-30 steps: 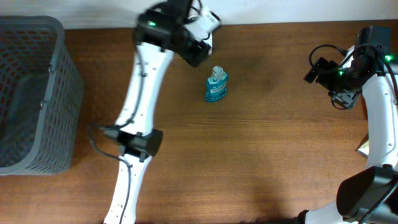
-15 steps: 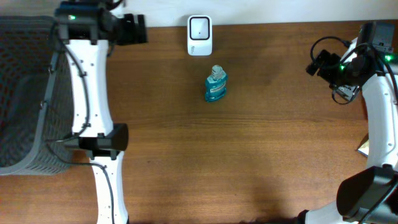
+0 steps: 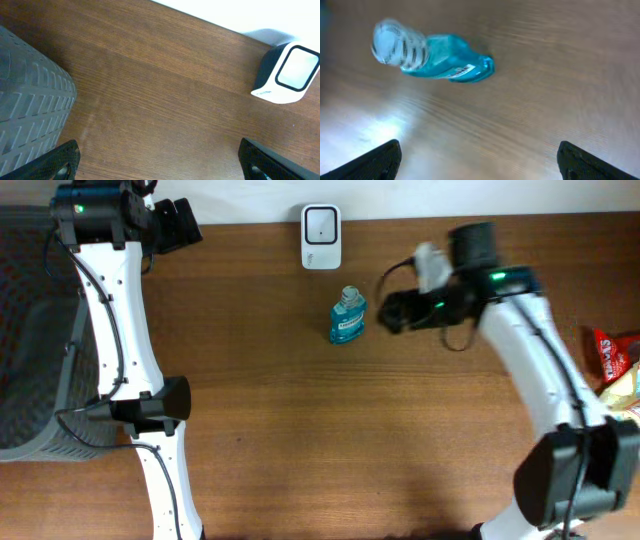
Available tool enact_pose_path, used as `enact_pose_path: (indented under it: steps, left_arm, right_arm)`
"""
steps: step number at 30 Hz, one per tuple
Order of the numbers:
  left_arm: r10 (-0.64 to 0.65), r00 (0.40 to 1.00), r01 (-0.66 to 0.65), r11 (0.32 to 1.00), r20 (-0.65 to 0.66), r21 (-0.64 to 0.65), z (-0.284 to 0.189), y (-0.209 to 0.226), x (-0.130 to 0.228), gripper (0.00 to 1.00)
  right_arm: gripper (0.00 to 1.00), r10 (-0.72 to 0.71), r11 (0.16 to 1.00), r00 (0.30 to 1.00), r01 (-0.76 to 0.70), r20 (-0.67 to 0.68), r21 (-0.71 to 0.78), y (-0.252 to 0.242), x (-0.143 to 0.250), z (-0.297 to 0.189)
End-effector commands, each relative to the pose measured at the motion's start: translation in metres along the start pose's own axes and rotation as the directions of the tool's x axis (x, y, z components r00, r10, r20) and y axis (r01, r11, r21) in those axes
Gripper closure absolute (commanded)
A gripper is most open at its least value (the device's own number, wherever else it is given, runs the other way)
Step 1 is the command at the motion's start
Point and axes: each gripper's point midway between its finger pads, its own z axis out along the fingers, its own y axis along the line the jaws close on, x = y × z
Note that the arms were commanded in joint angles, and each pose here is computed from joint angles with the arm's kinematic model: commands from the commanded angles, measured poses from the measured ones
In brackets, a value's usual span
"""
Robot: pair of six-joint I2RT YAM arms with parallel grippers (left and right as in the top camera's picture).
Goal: Scan the item barcode
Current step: 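Grasp the bottle cap from above with the right gripper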
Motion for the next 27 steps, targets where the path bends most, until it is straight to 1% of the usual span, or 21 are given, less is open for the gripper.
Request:
enact_pose_path:
  steps: [1,4,7,11,15,18,22,25,27]
  left_arm:
    - [-0.013,1.000,0.013,1.000,0.009,-0.011,-0.005,0.002,-0.001,0.01]
    - [-0.013,1.000,0.013,1.000,0.009,-0.011,-0.005,0.002,-0.001,0.01]
    - [-0.013,1.000,0.013,1.000,0.009,-0.011,-0.005,0.002,-0.001,0.01]
    - [-0.010,1.000,0.010,1.000,0.008,-0.009,-0.005,0.000,0.000,0.01]
    - [-0.010,1.000,0.010,1.000,0.009,-0.010,-0.005,0.001,0.000,0.01]
    - [-0.012,1.000,0.012,1.000,0.009,-0.011,-0.005,0.001,-0.001,0.01]
    - [-0.012,1.000,0.012,1.000,0.009,-0.011,-0.005,0.002,-0.001,0.01]
    - [-0.012,1.000,0.012,1.000,0.009,-0.011,-0.005,0.001,-0.001,0.01]
    - [-0.013,1.000,0.013,1.000,0.009,-0.011,-0.005,0.002,-0.001,0.01]
  right_arm:
    - [0.01,-0.179,0.970,0.984,0.178,-0.009,0.166,0.005,-0.004,0.012]
    - [0.01,-0.227,0.960,0.974,0.221,0.014,0.169,0.024,-0.010,0.019]
    - [0.01,-0.265,0.958,0.964,0.259,0.033,0.127,0.043,-0.011,0.030]
    - [0.01,-0.314,0.944,0.946,0.303,0.079,0.129,0.056,-0.012,0.051]
    - [0.01,-0.308,0.943,0.941,0.281,0.143,0.178,0.047,-0.017,0.064]
    - [0.01,-0.333,0.934,0.925,0.298,0.183,0.195,0.046,-0.023,0.068]
    - [0.01,-0.347,0.922,0.918,0.297,0.192,0.246,0.037,-0.030,0.071]
    - [0.01,-0.345,0.925,0.918,0.298,0.195,0.234,0.037,-0.030,0.080]
    - [0.02,-0.345,0.933,0.918,0.314,0.195,0.173,0.045,-0.027,0.090]
